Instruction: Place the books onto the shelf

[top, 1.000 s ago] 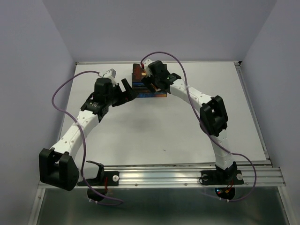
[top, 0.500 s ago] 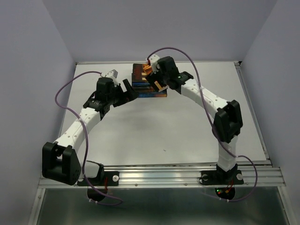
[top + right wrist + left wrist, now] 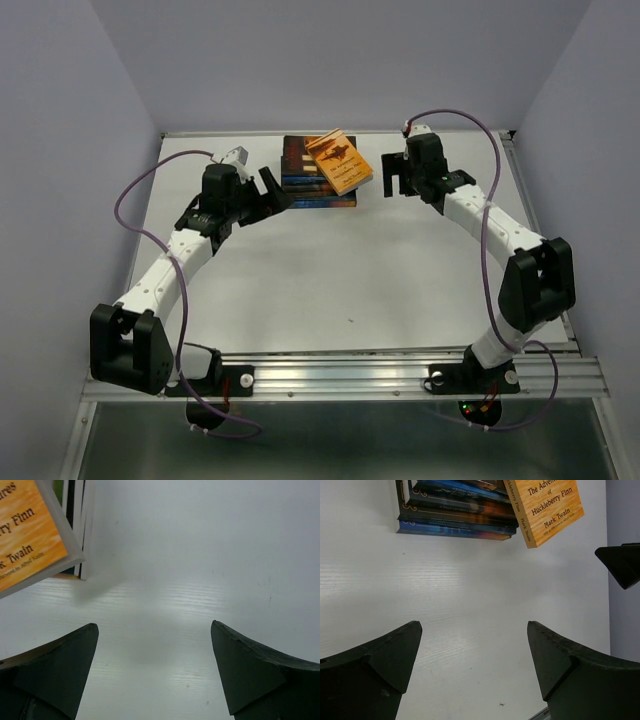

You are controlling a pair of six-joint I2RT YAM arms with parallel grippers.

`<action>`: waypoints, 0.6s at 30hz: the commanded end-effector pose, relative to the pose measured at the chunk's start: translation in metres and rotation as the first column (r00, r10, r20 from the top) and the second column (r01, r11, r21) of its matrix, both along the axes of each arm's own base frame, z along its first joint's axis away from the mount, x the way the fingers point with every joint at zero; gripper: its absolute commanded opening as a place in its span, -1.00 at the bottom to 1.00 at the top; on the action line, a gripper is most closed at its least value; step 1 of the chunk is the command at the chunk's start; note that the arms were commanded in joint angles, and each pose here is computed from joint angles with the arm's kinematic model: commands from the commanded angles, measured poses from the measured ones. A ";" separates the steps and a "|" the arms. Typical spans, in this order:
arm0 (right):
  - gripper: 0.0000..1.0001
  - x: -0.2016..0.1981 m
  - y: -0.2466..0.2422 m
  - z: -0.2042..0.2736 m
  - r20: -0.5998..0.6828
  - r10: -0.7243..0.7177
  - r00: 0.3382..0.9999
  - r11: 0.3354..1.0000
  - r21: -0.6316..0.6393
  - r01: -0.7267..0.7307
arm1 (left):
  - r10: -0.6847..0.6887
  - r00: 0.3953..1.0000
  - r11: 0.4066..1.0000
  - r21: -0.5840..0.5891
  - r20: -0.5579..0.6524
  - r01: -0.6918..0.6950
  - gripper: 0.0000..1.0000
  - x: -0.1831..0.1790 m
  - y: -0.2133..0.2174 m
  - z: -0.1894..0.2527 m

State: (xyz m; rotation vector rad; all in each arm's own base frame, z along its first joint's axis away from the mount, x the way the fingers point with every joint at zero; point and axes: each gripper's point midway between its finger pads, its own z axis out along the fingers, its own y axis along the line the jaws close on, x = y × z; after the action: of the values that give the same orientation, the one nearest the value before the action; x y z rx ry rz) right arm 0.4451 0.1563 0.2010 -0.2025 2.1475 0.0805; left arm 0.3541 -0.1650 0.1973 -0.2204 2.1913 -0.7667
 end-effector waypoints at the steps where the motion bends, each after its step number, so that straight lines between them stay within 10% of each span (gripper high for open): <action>1: 1.00 0.008 0.004 -0.003 -0.017 -0.045 0.999 0.995 0.092 0.046 | -0.014 0.998 1.000 -0.001 0.068 0.014 0.98 0.010 0.002 0.019; 18: 1.00 0.098 0.014 -0.036 -0.040 -0.099 0.994 0.988 0.116 0.103 | 0.085 0.982 0.996 -0.013 0.166 -0.084 0.98 0.050 0.034 0.056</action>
State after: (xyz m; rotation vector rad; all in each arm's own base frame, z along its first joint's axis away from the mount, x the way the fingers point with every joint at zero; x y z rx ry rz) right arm 0.5136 0.1759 0.1352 -0.0999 2.2756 0.1563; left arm 0.3887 -0.1372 0.2157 -0.2861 2.1209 -0.7288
